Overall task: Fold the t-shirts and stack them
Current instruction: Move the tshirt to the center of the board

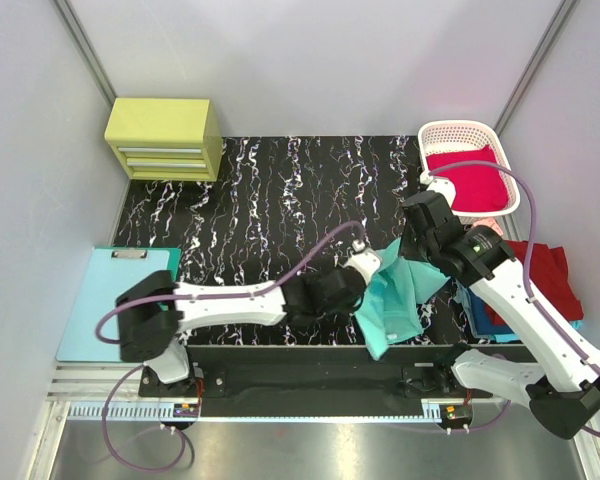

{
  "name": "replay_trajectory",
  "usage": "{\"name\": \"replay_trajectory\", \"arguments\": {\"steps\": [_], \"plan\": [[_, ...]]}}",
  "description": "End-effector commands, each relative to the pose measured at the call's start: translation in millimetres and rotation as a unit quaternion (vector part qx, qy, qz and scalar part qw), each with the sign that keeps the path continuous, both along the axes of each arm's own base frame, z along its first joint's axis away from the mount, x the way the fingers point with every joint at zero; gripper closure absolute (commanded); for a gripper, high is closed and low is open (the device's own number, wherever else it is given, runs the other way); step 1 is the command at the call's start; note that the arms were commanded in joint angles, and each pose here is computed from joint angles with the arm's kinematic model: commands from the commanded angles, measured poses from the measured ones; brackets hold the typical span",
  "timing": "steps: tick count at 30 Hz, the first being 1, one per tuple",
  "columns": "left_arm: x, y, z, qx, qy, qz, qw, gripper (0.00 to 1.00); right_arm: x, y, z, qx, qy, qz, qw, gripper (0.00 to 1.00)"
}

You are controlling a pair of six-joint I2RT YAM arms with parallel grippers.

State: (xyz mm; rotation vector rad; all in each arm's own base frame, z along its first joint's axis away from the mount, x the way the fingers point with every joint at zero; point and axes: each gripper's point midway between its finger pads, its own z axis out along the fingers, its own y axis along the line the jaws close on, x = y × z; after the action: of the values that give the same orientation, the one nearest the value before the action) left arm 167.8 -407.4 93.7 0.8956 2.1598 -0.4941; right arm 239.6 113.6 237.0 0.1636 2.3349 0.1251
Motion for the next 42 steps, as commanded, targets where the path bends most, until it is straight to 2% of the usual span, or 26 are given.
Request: {"name": "replay_trajectory", "arguments": {"steps": [1, 2, 7, 10, 18, 19, 24, 30, 34, 37, 42], "plan": [[34, 46, 95, -0.042, -0.096, 0.120, 0.987, 1.00, 16, 7, 33, 0.024, -0.055, -0.005, 0.998, 1.00], [36, 62, 99, -0.023, -0.104, 0.134, 0.985, 1.00, 19, 3, 37, 0.017, -0.065, -0.012, 0.998, 1.00], [61, 123, 174, -0.043, -0.158, 0.230, 0.959, 1.00, 39, 6, 49, -0.007, -0.083, -0.016, 0.996, 1.00], [74, 159, 204, -0.034, -0.178, 0.278, 0.943, 1.00, 53, 18, 61, 0.002, -0.094, -0.012, 0.995, 1.00], [97, 253, 283, -0.059, -0.231, 0.404, 0.883, 1.00, 87, 33, 124, 0.018, -0.170, -0.011, 0.985, 1.00], [100, 264, 287, -0.056, -0.236, 0.418, 0.876, 1.00, 89, 33, 136, 0.023, -0.183, -0.013, 0.983, 1.00], [105, 298, 299, -0.047, -0.250, 0.462, 0.849, 1.00, 93, 33, 138, 0.008, -0.185, -0.009, 0.983, 1.00], [117, 327, 278, -0.008, -0.235, 0.510, 0.827, 1.00, 88, 24, 101, 0.001, -0.148, -0.023, 0.989, 1.00], [117, 349, 282, 0.004, -0.239, 0.536, 0.810, 1.00, 74, -3, 68, -0.021, -0.115, -0.058, 0.991, 1.00], [118, 368, 294, 0.004, -0.246, 0.554, 0.795, 1.00, 55, -30, 93, -0.012, -0.166, -0.086, 0.982, 1.00], [122, 378, 299, 0.012, -0.251, 0.572, 0.781, 1.00, 51, -62, 120, -0.022, -0.192, -0.121, 0.974, 1.00]]}}
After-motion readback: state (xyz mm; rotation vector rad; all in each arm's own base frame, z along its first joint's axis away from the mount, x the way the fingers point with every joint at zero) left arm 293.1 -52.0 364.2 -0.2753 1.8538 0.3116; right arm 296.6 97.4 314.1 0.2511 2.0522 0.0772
